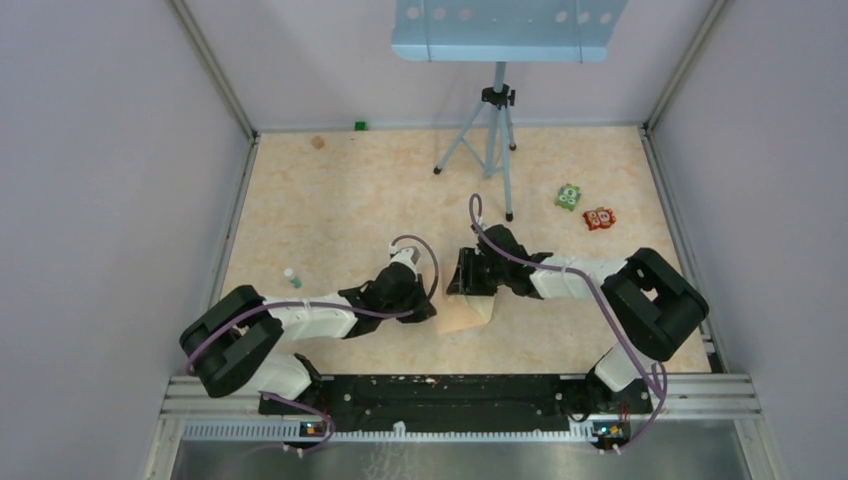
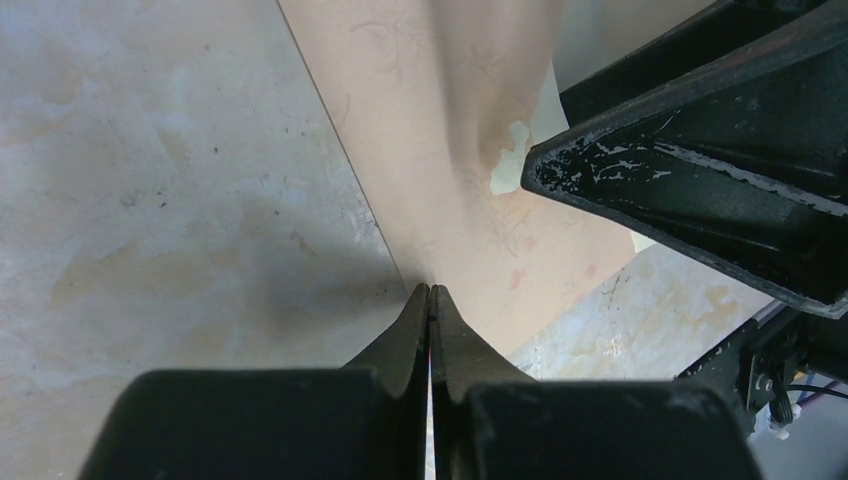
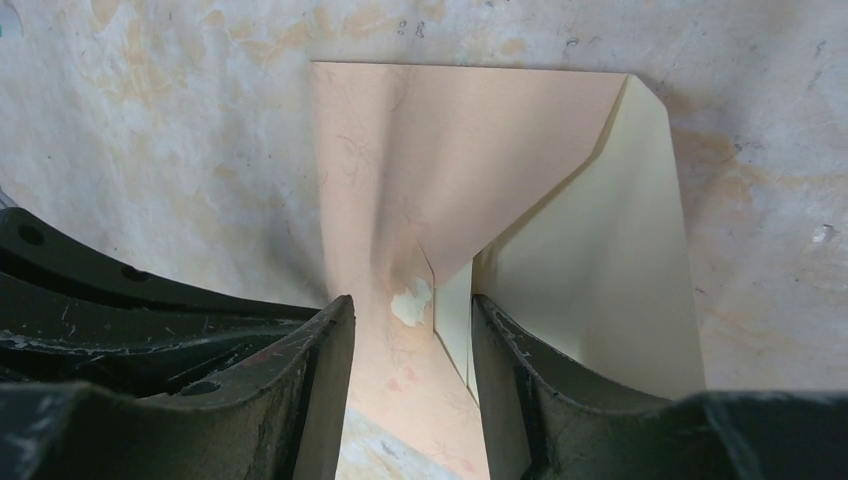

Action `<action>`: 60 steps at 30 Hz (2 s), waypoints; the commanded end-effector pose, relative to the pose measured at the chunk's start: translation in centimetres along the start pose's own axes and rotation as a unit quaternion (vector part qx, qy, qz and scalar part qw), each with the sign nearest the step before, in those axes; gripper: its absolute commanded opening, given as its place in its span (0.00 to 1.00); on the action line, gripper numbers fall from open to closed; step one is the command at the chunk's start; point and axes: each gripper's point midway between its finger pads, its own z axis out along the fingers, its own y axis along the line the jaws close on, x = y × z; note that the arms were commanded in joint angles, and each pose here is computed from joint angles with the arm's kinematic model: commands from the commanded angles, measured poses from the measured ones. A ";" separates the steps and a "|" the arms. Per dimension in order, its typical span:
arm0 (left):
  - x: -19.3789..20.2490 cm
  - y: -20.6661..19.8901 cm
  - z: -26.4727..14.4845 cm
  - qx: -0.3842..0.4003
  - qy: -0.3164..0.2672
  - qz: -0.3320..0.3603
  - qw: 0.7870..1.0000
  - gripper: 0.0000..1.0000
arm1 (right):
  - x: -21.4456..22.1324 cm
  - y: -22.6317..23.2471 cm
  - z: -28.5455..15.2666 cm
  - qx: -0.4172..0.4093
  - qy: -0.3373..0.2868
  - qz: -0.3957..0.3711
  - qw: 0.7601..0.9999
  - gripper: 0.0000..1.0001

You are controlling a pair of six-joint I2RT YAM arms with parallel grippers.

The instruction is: Place the letter into the envelope and seal it

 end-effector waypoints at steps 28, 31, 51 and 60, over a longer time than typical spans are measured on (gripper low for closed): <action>-0.7 -0.1 2.6 0.015 -0.001 -0.048 0.999 0.00 | -3.3 1.9 -2.9 0.023 -0.055 -0.012 0.998 0.49; -0.8 -0.6 3.4 0.020 0.007 -0.044 0.999 0.00 | -4.4 2.4 -4.5 0.029 -0.076 -0.019 0.997 0.51; -9.8 -0.6 -4.2 -0.078 -0.108 -0.032 0.991 0.42 | -8.3 3.9 -15.1 0.016 -0.181 -0.062 0.981 0.70; -12.4 10.2 -16.1 -0.331 -0.210 -0.106 0.914 0.84 | -7.7 4.9 -14.2 -0.029 -0.179 -0.073 0.981 0.78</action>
